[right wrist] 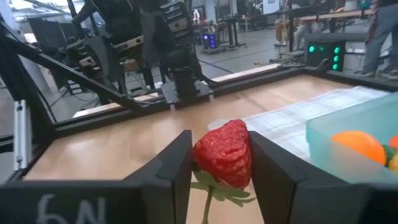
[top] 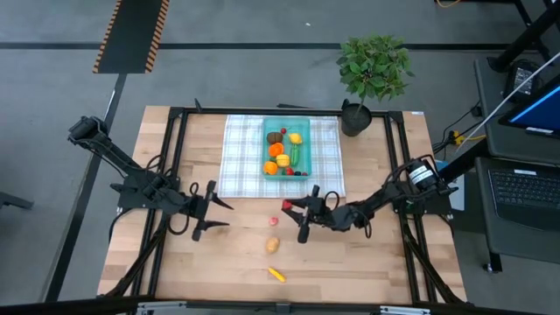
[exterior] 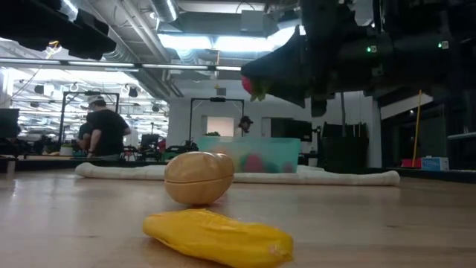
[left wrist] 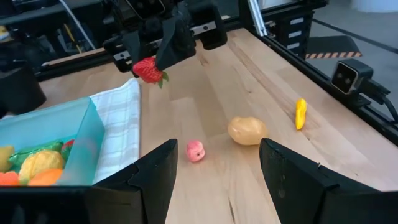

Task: Pick and placing Produce into tupperware
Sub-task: Put the red strawberry into the green bin

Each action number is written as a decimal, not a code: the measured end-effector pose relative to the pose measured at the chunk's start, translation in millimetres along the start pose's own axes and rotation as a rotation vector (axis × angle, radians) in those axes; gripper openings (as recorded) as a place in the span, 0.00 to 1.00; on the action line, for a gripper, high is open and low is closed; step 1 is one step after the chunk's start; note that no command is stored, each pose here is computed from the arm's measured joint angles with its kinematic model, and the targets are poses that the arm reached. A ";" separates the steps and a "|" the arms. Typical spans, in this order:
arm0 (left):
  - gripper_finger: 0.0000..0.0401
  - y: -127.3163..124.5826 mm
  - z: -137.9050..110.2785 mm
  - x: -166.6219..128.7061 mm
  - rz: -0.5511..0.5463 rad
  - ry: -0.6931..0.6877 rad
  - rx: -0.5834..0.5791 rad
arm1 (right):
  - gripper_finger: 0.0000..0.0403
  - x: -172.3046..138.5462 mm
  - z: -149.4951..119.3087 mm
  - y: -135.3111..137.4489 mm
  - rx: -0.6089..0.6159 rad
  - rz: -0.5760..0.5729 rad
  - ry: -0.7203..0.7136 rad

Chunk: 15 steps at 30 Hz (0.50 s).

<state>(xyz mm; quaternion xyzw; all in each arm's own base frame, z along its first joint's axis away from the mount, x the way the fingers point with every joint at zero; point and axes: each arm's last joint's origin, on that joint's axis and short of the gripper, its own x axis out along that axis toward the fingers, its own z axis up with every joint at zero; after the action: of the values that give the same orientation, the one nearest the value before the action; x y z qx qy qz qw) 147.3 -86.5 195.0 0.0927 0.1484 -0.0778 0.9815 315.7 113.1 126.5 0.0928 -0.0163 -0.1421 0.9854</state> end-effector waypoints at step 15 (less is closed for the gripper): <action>0.55 4.7 0.0 -0.4 0.164 -0.004 -0.069 | 0.33 10.3 6.2 -20.3 0.005 -0.233 -0.062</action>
<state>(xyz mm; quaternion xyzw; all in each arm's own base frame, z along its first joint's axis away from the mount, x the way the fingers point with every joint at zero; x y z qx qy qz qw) 147.8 -81.9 195.9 0.0707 0.1408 0.0080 0.9875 319.6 90.0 128.8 0.0920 -0.0360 -0.2586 0.9609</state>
